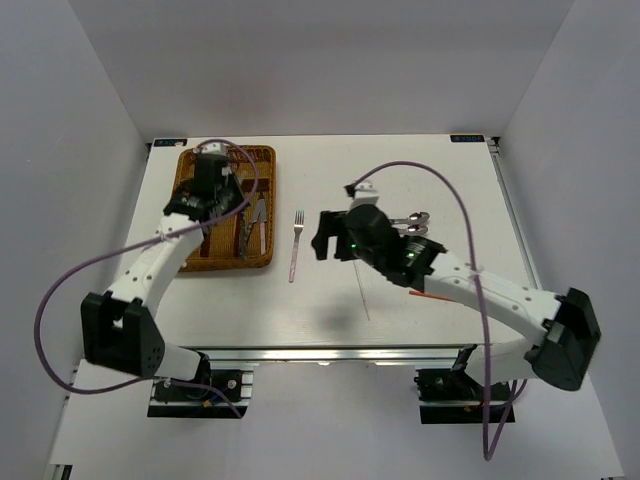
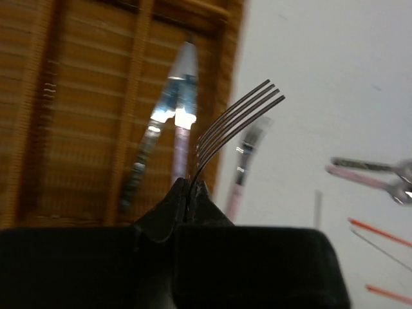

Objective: Sort the eating utensils into containers

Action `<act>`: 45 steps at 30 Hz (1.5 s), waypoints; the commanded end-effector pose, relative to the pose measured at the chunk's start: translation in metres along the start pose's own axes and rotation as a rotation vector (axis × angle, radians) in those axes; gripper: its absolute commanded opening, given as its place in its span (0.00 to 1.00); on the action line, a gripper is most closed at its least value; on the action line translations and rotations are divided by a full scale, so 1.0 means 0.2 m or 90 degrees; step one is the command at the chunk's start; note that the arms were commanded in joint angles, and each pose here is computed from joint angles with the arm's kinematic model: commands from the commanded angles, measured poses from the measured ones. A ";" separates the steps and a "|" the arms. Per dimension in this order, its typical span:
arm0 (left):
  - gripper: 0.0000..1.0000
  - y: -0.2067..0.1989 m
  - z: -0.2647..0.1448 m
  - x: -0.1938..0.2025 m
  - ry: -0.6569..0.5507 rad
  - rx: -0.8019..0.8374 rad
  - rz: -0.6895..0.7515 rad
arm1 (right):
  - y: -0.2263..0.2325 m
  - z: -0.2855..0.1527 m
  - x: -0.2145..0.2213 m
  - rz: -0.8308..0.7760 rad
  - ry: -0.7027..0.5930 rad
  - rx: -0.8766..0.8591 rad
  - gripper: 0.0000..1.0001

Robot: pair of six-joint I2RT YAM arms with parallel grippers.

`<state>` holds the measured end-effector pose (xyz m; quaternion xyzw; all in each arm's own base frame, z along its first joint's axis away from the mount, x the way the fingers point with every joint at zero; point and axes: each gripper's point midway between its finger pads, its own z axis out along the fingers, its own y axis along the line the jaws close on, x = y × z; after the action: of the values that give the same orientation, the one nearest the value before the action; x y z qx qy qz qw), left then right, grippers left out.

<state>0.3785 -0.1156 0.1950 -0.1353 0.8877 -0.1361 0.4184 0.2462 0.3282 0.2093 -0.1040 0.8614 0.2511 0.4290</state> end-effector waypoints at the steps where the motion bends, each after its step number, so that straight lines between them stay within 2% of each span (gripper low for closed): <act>1: 0.00 0.32 -0.01 -0.19 0.001 -0.176 0.067 | -0.14 -0.10 -0.11 0.018 -0.052 0.016 0.89; 3: 0.00 0.42 0.10 -0.21 0.025 -0.230 0.078 | -0.18 -0.11 -0.10 0.015 -0.050 0.012 0.89; 4: 0.00 0.41 0.14 -0.27 0.011 -0.228 0.086 | -0.19 -0.12 -0.10 0.014 -0.054 0.010 0.89; 9: 0.00 0.48 0.37 -0.28 0.033 -0.253 0.103 | -0.27 -0.11 -0.05 -0.009 -0.035 0.035 0.89; 15: 0.00 0.58 0.47 -0.27 0.062 -0.307 0.122 | -0.29 -0.04 -0.01 -0.009 -0.020 0.033 0.89; 17: 0.04 0.59 0.48 -0.25 0.071 -0.304 0.118 | -0.27 0.01 0.00 -0.012 -0.003 0.032 0.89; 18: 0.17 0.60 0.49 -0.22 0.078 -0.308 0.115 | -0.26 0.03 0.01 -0.010 0.002 0.030 0.89; 21: 0.40 0.60 0.48 -0.22 0.073 -0.306 0.108 | -0.19 0.14 0.02 0.003 0.029 0.003 0.89; 22: 0.53 0.59 0.46 -0.23 0.066 -0.300 0.104 | -0.14 0.22 0.03 0.006 0.026 -0.028 0.89; 24: 0.67 0.57 0.43 -0.26 0.056 -0.293 0.097 | -0.02 0.28 0.06 0.014 0.058 -0.094 0.89; 25: 0.74 0.56 0.42 -0.27 0.051 -0.284 0.094 | -0.01 0.37 0.14 0.016 0.094 -0.086 0.89; 26: 0.78 0.54 0.37 -0.31 0.033 -0.278 0.089 | 0.02 0.41 0.08 0.018 0.094 -0.064 0.89; 27: 0.86 0.53 0.33 -0.33 0.024 -0.278 0.085 | 0.05 0.43 0.10 0.008 0.104 -0.042 0.89; 28: 0.98 0.52 0.29 -0.34 0.019 -0.280 0.078 | 0.02 0.52 0.17 0.005 0.130 0.010 0.86; 29: 0.98 0.50 0.20 -0.40 -0.009 -0.277 0.071 | 0.04 0.53 0.11 -0.003 0.112 0.056 0.85; 32: 0.98 0.49 0.06 -0.41 -0.036 -0.274 0.052 | -0.01 0.65 0.16 0.000 0.113 0.138 0.79; 33: 0.98 0.47 -0.07 -0.46 -0.076 -0.260 0.042 | 0.01 0.66 0.15 0.002 0.109 0.148 0.77; 34: 0.98 0.47 -0.12 -0.46 -0.095 -0.256 0.034 | -0.01 0.70 0.19 0.004 0.113 0.168 0.73; 35: 0.98 0.52 -0.14 -0.37 -0.084 -0.266 0.035 | -0.02 0.72 0.19 0.004 0.104 0.181 0.71; 36: 0.98 0.50 -0.25 -0.40 -0.124 -0.248 0.030 | -0.03 0.74 0.21 0.005 0.108 0.189 0.69; 37: 0.98 0.51 -0.28 -0.38 -0.129 -0.246 0.029 | -0.04 0.79 0.25 0.002 0.117 0.196 0.62; 38: 0.98 0.55 -0.29 -0.29 -0.116 -0.255 0.032 | -0.04 0.81 0.27 -0.002 0.122 0.200 0.60; 40: 0.98 0.55 -0.36 -0.27 -0.137 -0.241 0.029 | -0.05 0.87 0.32 -0.013 0.140 0.214 0.58; 45: 0.98 0.59 -0.38 -0.15 -0.130 -0.229 0.032 | -0.06 0.98 0.40 -0.026 0.166 0.233 0.57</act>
<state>0.3266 0.0142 0.2371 -0.1999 0.8470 0.0509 0.4899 0.3291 0.4241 0.0345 -0.0889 0.9393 0.0819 0.3212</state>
